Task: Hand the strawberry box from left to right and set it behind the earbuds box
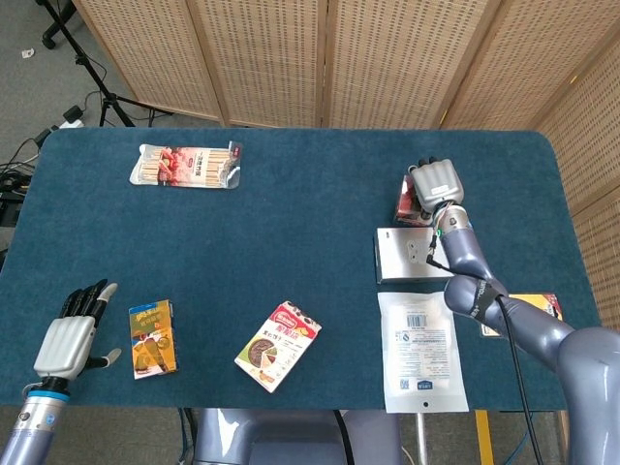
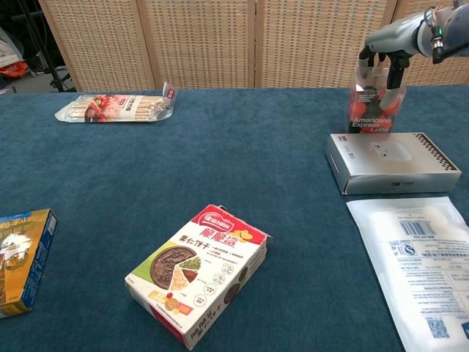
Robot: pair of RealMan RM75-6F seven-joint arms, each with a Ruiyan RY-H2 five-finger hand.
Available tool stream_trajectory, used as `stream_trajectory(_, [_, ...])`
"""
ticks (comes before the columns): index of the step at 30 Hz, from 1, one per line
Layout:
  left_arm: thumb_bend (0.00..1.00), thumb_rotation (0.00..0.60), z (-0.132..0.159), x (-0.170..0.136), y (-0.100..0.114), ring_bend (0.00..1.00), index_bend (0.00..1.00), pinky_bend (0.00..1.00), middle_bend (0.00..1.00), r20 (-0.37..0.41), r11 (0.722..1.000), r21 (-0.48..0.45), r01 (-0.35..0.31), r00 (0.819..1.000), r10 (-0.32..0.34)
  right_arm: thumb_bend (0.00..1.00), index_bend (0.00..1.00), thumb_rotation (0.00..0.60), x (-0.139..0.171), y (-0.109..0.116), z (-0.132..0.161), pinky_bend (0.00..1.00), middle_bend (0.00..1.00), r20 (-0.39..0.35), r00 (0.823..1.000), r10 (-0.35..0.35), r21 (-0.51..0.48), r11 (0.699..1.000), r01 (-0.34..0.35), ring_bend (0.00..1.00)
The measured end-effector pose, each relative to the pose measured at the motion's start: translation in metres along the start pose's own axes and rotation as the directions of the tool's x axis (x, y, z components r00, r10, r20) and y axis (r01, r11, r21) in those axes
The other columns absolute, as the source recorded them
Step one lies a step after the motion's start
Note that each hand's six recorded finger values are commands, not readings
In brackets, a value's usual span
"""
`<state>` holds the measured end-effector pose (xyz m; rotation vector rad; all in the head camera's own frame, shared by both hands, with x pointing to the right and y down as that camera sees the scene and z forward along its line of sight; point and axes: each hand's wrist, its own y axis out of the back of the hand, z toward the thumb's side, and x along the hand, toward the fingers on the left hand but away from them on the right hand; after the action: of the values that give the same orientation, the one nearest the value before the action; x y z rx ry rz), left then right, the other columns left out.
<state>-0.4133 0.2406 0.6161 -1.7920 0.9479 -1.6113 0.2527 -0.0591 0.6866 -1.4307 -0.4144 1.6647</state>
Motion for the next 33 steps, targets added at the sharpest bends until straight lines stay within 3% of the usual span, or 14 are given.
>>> stream_trajectory(7, [0.18,0.6,0.0,0.0,0.0,0.0,0.0,0.0,0.0,0.001,1.0,-0.001,0.001,1.0,-0.001,0.15,0.48,0.6,-0.003,-0.009,-0.001,0.3,0.15,-0.01,1.0,0.007,-0.006,1.0,-0.007,0.13])
stream_trajectory(11, [0.18,0.6,0.0,0.0,-0.001,0.0,0.0,0.0,0.0,0.0,1.0,-0.003,0.004,1.0,-0.004,0.12,0.35,0.6,-0.005,-0.017,-0.003,0.2,0.03,-0.01,1.0,0.023,-0.005,1.0,-0.023,0.01])
stream_trajectory(19, [0.18,0.6,0.0,0.0,-0.002,0.0,0.0,0.0,0.0,0.001,1.0,-0.005,0.011,1.0,-0.011,0.05,0.11,0.6,-0.008,-0.026,-0.006,0.05,0.0,0.002,0.999,0.033,-0.002,0.999,-0.033,0.0])
stream_trajectory(33, [0.18,0.6,-0.001,0.001,-0.001,0.0,0.0,0.0,0.0,-0.002,1.0,-0.01,0.011,1.0,-0.011,0.07,0.08,0.6,-0.007,-0.021,-0.014,0.0,0.0,0.038,0.999,-0.003,0.049,0.999,0.001,0.0])
